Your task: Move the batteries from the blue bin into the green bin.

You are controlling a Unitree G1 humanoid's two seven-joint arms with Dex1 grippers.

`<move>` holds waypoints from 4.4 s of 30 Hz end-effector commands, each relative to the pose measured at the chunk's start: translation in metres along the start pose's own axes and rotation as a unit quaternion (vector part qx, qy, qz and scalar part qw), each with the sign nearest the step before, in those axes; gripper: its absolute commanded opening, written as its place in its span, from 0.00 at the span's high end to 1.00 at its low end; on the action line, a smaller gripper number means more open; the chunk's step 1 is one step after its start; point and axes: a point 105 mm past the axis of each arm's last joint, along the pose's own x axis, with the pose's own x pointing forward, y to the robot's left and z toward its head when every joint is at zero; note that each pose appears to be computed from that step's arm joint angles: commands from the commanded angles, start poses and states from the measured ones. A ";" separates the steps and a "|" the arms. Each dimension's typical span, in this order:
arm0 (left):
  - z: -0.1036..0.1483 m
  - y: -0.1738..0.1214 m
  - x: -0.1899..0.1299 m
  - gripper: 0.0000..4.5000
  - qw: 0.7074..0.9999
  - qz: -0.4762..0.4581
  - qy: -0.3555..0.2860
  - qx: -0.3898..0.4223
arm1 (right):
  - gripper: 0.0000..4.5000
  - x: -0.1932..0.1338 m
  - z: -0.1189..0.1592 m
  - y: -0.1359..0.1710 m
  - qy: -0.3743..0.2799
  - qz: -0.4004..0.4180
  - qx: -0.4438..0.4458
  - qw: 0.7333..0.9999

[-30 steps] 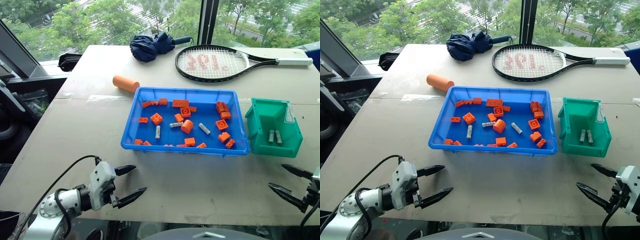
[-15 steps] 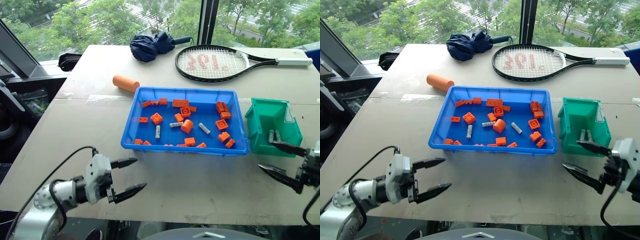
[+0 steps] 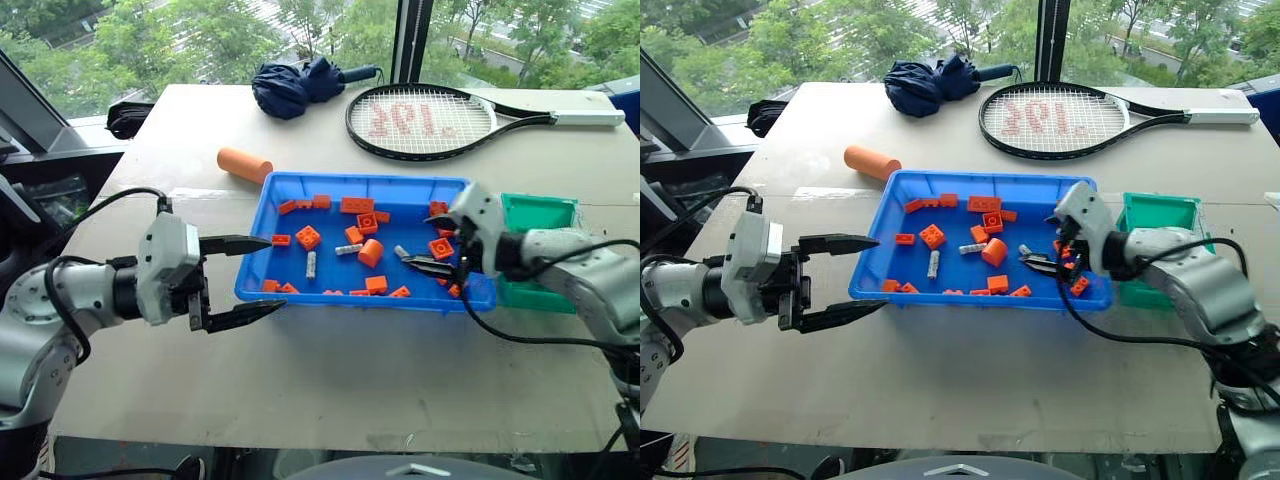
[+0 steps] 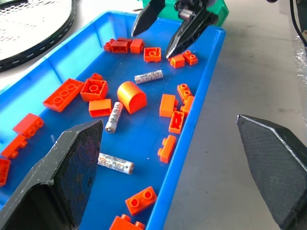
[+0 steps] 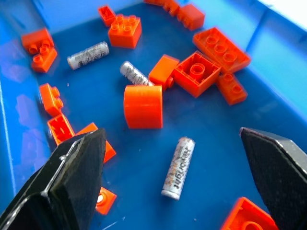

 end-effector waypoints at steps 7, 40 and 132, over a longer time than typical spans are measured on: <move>0.013 0.014 -0.009 0.00 0.999 0.007 0.027 0.031 | 0.44 0.031 -0.012 -0.008 0.096 -0.024 -0.055 0.994; 0.070 0.027 0.046 0.00 0.991 -0.079 -0.089 0.053 | 0.62 -0.155 -0.030 -0.086 0.069 -0.313 0.099 0.942; 0.081 0.024 0.029 0.00 0.985 -0.113 -0.110 0.064 | 0.99 -0.133 -0.022 -0.089 0.094 -0.281 0.068 0.953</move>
